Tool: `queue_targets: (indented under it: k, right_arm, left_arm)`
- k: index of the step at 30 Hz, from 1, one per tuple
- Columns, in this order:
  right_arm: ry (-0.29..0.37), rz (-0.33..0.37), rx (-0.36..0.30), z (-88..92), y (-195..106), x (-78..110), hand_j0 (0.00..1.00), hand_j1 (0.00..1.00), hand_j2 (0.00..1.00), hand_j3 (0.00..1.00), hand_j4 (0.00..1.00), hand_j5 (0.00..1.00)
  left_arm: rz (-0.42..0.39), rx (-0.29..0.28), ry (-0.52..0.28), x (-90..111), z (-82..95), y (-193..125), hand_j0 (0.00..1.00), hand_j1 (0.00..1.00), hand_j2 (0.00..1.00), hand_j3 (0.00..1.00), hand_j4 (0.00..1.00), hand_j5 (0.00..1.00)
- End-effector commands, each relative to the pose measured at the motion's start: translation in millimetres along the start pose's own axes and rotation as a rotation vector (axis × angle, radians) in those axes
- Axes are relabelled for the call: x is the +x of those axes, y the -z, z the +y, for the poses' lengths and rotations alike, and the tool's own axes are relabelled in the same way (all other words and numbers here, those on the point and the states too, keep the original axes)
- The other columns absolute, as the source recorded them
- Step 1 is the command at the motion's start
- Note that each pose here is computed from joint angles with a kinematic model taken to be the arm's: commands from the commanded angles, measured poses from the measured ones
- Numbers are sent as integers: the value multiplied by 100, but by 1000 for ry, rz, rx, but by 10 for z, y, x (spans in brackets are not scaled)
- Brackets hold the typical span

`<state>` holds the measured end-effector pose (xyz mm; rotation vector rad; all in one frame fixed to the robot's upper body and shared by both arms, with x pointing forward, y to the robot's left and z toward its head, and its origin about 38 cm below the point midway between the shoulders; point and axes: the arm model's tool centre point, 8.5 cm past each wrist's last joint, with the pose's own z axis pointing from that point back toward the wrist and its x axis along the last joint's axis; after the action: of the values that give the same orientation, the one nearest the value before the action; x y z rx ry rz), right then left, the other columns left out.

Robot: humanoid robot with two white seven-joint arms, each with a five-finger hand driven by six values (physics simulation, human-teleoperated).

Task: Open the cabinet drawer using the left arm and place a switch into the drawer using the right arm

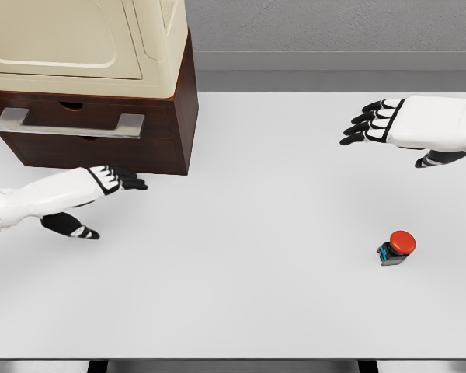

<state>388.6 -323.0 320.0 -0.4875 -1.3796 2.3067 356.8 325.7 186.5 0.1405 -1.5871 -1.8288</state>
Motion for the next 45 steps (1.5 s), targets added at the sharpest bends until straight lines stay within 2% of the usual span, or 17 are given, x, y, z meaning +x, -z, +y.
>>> queue_targets:
  k: [1, 6, 9, 11, 15, 19, 21, 22, 23, 26, 30, 31, 32, 34, 36, 38, 45]
  right_arm:
    - [4, 1, -3, -4, -5, -3, 100, 100, 100, 100, 100, 100]
    - [14, 5, -5, 6, -15, -25, 100, 100, 100, 100, 100, 100]
    - [40, 95, 10, 77, -184, -264, 100, 100, 100, 100, 100, 100]
    - [41, 104, 28, 117, -204, -279, 100, 100, 100, 100, 100, 100]
    - [27, 150, 45, 77, -405, -334, 100, 100, 100, 100, 100, 100]
    - [48, 132, -38, 55, -299, -311, 100, 100, 100, 100, 100, 100]
    - [48, 100, -75, 1, -156, -277, 100, 100, 100, 100, 100, 100]
    - [30, 102, -84, -83, -170, -281, 100, 100, 100, 100, 100, 100]
    - [8, 85, -70, -156, -108, -267, 100, 100, 100, 100, 100, 100]
    - [-14, 11, 93, -14, 138, -178, 100, 100, 100, 100, 100, 100]
    - [-18, 12, 143, 86, 70, -139, 100, 100, 100, 100, 100, 100]
    - [-5, -14, 175, 204, 139, -80, 100, 100, 100, 100, 100, 100]
    - [1, -27, 198, 273, 171, -53, 100, 100, 100, 100, 100, 100]
    - [-3, -19, 217, 301, 81, -30, 100, 100, 100, 100, 100, 100]
    - [-15, -48, 226, 311, 109, 66, 100, 100, 100, 100, 100, 100]
    - [-2, -76, 251, 412, 167, 134, 100, 100, 100, 100, 100, 100]
    - [20, -121, 299, 601, 235, 257, 100, 100, 100, 100, 100, 100]
  left_arm:
    - [-24, 2, 3, 73, 14, 36, 100, 100, 100, 100, 100, 100]
    - [-111, 10, 108, 362, 331, 141, 100, 100, 100, 100, 100, 100]
    - [-118, 64, 185, 396, 702, 150, 100, 100, 100, 100, 100, 100]
    - [-147, 115, 185, 448, 932, 137, 100, 100, 100, 100, 100, 100]
    - [-225, 89, -5, 499, 1010, 46, 100, 100, 100, 100, 100, 100]
    - [-159, 48, -77, 412, 1033, -264, 100, 100, 100, 100, 100, 100]
    - [-181, 18, -241, 386, 776, -252, 100, 100, 100, 100, 100, 100]
    - [-159, -31, -242, 369, 744, -339, 100, 100, 100, 100, 100, 100]
    - [-134, -42, -248, 347, 741, -428, 100, 100, 100, 100, 100, 100]
    - [-115, -79, -349, 312, 529, -504, 100, 100, 100, 100, 100, 100]
    - [-134, -82, -329, 349, 710, -527, 100, 100, 100, 100, 100, 100]
    - [-177, -103, -378, 383, 732, -517, 100, 100, 100, 100, 100, 100]
    - [-192, -101, -533, 361, 526, -530, 100, 100, 100, 100, 100, 100]
    - [-210, -95, -518, 382, 602, -480, 100, 100, 100, 100, 100, 100]
    - [-206, -88, -402, 415, 873, -479, 100, 100, 100, 100, 100, 100]
    - [-183, -117, -330, 420, 930, -434, 100, 100, 100, 100, 100, 100]
    - [-19, -123, -375, 301, 1122, -386, 100, 100, 100, 100, 100, 100]
